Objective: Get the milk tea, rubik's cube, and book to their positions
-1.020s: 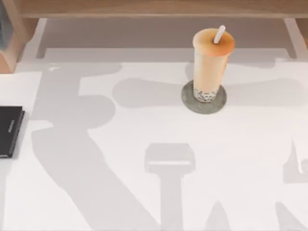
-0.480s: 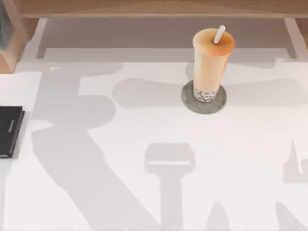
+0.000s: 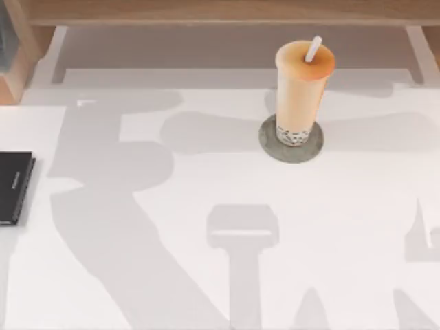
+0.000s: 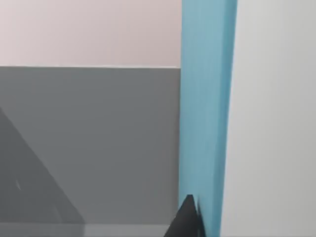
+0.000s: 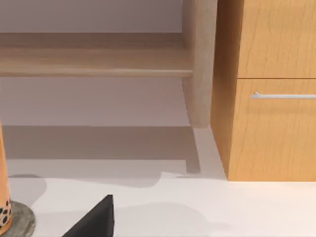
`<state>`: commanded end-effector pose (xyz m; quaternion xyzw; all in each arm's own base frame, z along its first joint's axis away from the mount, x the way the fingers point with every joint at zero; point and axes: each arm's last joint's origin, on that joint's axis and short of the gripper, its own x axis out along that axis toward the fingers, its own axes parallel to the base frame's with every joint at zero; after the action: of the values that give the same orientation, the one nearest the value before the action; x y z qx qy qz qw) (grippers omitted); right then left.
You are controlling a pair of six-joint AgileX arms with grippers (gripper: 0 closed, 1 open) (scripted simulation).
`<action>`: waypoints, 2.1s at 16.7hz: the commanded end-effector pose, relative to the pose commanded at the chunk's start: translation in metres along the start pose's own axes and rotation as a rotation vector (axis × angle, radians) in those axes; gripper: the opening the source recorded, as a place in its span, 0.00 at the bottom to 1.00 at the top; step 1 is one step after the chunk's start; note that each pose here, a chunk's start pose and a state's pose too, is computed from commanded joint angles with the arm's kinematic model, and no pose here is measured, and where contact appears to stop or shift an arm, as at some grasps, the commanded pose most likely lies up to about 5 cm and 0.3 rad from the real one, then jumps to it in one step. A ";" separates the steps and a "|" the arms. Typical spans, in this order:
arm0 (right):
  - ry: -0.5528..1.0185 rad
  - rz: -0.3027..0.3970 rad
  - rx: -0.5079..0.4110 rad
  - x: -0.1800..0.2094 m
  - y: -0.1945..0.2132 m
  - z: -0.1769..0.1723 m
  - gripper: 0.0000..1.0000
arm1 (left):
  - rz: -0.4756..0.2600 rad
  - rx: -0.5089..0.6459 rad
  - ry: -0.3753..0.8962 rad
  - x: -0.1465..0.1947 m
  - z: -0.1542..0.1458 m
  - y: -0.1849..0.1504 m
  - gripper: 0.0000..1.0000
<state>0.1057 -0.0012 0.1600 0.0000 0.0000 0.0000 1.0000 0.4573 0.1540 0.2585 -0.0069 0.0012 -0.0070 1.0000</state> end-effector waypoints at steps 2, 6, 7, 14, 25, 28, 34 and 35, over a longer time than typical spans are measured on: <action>0.000 0.000 0.000 0.000 0.000 0.000 1.00 | -0.004 0.002 0.000 0.002 -0.001 -0.002 0.00; 0.000 0.000 0.000 0.000 0.000 0.000 1.00 | -0.002 0.118 -0.045 -0.013 0.012 -0.008 0.00; 0.000 0.000 0.000 0.000 0.000 0.000 1.00 | 0.005 0.176 -0.067 -0.021 0.018 -0.009 0.00; 0.000 0.000 0.000 0.000 0.000 0.000 1.00 | 0.115 0.780 -0.124 -0.098 0.030 -0.015 0.00; 0.000 0.000 0.000 0.000 0.000 0.000 1.00 | -0.228 1.527 0.315 -0.213 -0.132 -0.031 0.00; 0.000 0.000 0.000 0.000 0.000 0.000 1.00 | -0.383 1.546 0.378 -0.237 -0.165 -0.043 0.00; 0.000 0.000 0.000 0.000 0.000 0.000 1.00 | -0.408 1.566 0.375 -0.240 -0.168 -0.046 0.00; 0.000 0.000 0.000 0.000 0.000 0.000 1.00 | -0.409 1.564 0.376 -0.240 -0.169 -0.046 0.00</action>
<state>0.1057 -0.0012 0.1600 0.0000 0.0000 0.0000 1.0000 0.2163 0.1094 0.0908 0.6917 0.1620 -0.1883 0.6781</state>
